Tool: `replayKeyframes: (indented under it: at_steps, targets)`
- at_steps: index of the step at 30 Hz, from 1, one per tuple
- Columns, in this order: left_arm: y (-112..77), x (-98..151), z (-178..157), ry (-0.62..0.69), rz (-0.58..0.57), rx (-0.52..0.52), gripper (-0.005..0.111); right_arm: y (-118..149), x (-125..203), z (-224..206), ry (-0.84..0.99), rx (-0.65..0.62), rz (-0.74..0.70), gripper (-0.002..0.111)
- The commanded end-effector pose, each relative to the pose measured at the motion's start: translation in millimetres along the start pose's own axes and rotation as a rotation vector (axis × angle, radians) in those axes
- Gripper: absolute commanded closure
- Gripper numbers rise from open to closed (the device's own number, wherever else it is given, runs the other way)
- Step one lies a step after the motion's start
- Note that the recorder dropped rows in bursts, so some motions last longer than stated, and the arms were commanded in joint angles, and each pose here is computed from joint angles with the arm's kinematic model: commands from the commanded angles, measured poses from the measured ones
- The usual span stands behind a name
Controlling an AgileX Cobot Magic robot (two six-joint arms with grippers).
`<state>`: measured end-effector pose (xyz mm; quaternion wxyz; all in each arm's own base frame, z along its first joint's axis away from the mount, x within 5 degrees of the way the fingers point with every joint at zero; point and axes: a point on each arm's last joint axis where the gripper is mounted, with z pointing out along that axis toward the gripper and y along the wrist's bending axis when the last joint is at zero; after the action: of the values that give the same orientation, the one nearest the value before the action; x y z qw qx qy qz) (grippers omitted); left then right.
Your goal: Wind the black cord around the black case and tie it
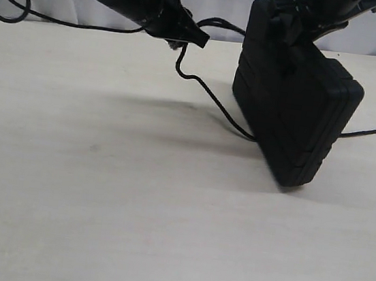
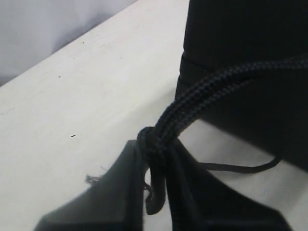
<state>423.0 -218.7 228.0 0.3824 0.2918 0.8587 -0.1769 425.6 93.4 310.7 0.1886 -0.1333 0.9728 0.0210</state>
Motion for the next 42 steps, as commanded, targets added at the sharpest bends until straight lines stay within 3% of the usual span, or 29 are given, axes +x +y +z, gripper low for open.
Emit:
replayKeyframes:
  at_steps: [1,8,17,28,33,42]
  targets:
    - [1.2,-5.4,-11.1,-0.005,0.003,0.007,0.107,-1.0,0.6,14.8,0.03,0.001,-0.012,0.104]
    - [-5.9,4.9,-4.6,0.018,0.038,0.0,0.107,-1.0,0.6,14.8,0.03,0.001,-0.012,0.104]
    - [-52.6,-1.2,6.7,-0.063,0.199,-0.012,0.107,-0.8,0.6,14.8,0.03,-0.001,-0.011,0.104]
    - [-123.9,3.8,20.2,-0.104,0.642,0.066,0.107,0.0,0.5,14.8,0.029,-0.01,-0.008,0.104]
    - [-139.6,-4.2,22.5,-0.22,0.659,-0.006,0.107,2.1,0.4,14.7,0.027,-0.034,0.001,0.104]
    - [-147.8,-4.3,22.2,-0.235,0.668,-0.001,0.107,3.9,0.3,14.7,0.026,-0.053,0.008,0.104]
